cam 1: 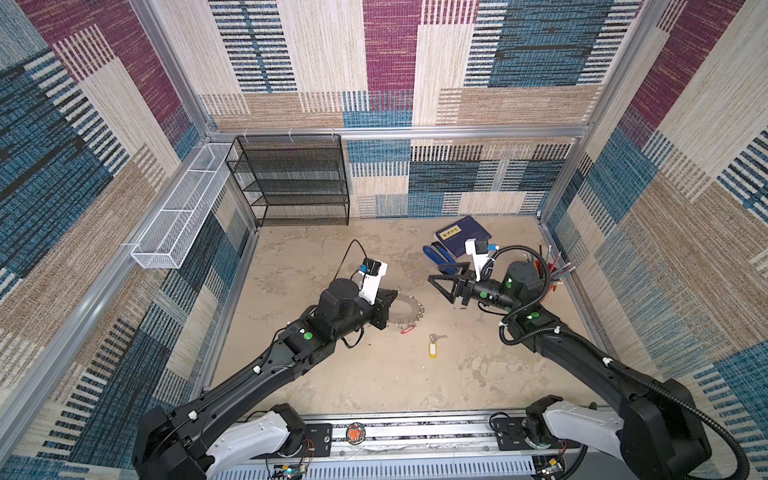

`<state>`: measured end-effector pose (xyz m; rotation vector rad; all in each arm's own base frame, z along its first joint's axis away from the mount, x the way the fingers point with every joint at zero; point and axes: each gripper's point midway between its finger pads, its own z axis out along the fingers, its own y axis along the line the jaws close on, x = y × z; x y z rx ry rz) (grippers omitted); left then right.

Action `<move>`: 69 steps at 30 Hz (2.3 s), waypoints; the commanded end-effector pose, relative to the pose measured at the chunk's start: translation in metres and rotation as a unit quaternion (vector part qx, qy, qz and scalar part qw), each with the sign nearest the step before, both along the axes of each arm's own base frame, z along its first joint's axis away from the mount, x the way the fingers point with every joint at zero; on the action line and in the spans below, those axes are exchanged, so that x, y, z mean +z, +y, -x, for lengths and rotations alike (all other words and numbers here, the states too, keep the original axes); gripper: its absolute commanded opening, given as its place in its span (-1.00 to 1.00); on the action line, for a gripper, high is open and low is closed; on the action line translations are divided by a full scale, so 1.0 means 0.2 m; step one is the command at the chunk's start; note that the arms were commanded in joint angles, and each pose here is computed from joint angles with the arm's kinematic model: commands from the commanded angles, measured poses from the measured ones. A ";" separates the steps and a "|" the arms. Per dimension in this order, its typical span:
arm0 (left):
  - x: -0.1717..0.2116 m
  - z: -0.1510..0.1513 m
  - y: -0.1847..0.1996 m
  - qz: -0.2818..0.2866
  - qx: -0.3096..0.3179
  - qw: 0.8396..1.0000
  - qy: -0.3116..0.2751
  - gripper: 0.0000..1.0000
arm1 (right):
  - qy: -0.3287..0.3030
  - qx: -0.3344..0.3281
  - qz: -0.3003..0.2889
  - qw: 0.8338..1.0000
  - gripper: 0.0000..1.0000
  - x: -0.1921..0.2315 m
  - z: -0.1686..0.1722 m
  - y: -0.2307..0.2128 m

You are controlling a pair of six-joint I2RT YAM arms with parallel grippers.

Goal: Put the keys on the keyring

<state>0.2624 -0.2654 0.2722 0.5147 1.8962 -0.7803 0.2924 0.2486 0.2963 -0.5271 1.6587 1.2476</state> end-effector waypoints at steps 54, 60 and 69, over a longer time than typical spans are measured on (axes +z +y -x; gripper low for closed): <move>0.30 0.16 -0.01 0.183 -0.086 0.953 -0.223 -1.00 | -0.086 0.193 0.009 0.977 -1.00 0.16 0.28 0.37; 0.24 0.15 0.00 0.144 -0.091 0.969 -0.180 -0.90 | -0.103 0.154 0.032 0.982 -1.00 0.17 0.21 0.36; 0.15 0.15 0.05 0.097 -0.093 0.984 -0.118 -0.49 | -0.107 0.137 0.041 0.984 -1.00 0.16 0.18 0.35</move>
